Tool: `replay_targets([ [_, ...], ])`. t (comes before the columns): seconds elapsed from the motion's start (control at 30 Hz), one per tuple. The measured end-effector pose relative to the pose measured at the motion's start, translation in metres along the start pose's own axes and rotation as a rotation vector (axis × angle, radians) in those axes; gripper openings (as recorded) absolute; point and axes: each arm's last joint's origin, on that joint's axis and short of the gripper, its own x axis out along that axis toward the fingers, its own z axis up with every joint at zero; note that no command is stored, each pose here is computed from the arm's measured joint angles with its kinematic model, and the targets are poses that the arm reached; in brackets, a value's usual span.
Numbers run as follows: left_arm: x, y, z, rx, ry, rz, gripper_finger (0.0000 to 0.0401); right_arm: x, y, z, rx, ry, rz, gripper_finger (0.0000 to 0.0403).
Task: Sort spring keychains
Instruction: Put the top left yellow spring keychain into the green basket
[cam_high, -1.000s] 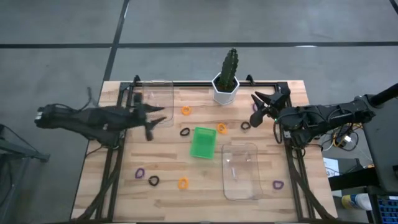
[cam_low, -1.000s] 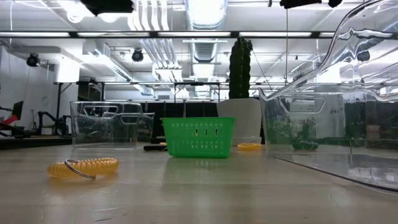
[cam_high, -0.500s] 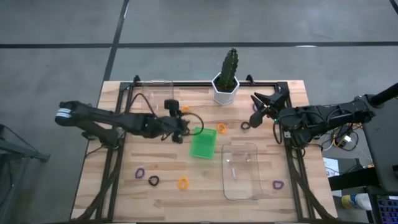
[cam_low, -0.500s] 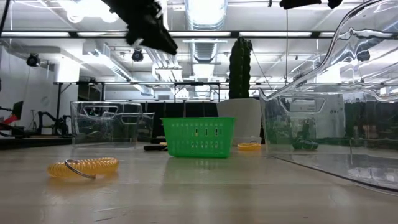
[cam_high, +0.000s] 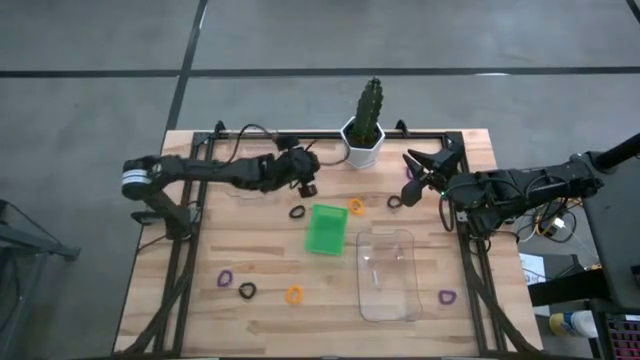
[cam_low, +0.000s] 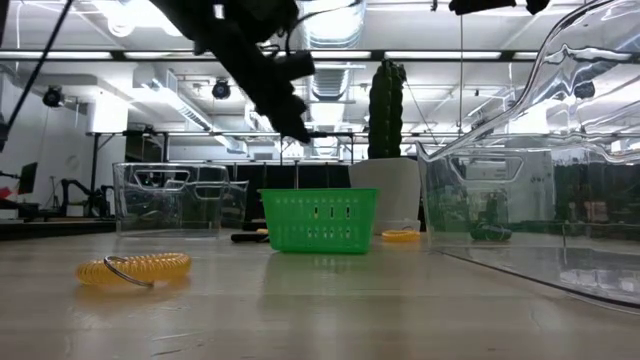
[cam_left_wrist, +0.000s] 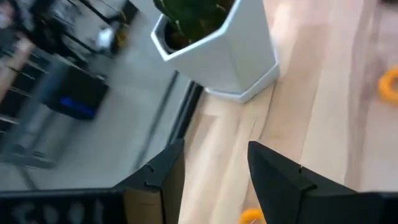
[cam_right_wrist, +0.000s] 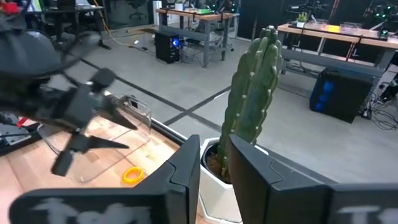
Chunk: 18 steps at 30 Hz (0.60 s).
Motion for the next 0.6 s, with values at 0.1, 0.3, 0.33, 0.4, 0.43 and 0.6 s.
replay_targets([
  [0.1,0.018,0.005,0.003,-0.064,0.063,-0.049,0.0168,0.000,0.000,0.000,0.000,0.000,0.000,0.0068],
  [0.3,0.046,0.003,0.000,-0.143,0.270,-0.155,0.0168,0.000,0.000,0.000,0.000,0.000,0.000,0.0072],
  [0.33,0.050,0.002,-0.003,-0.146,0.308,-0.156,0.0168,0.000,0.000,0.000,0.001,0.000,0.000,0.0074],
  [0.4,0.058,-0.002,-0.008,-0.124,0.377,-0.160,0.0168,0.000,0.000,0.000,0.000,0.000,0.000,0.0077],
  [0.43,0.061,-0.004,-0.011,-0.115,0.406,-0.156,0.0168,0.000,0.000,0.000,0.001,0.000,0.000,0.0078],
  [0.6,0.063,-0.010,-0.015,-0.132,0.439,-0.141,0.0168,0.000,0.000,0.000,0.000,0.000,0.000,0.0078],
])
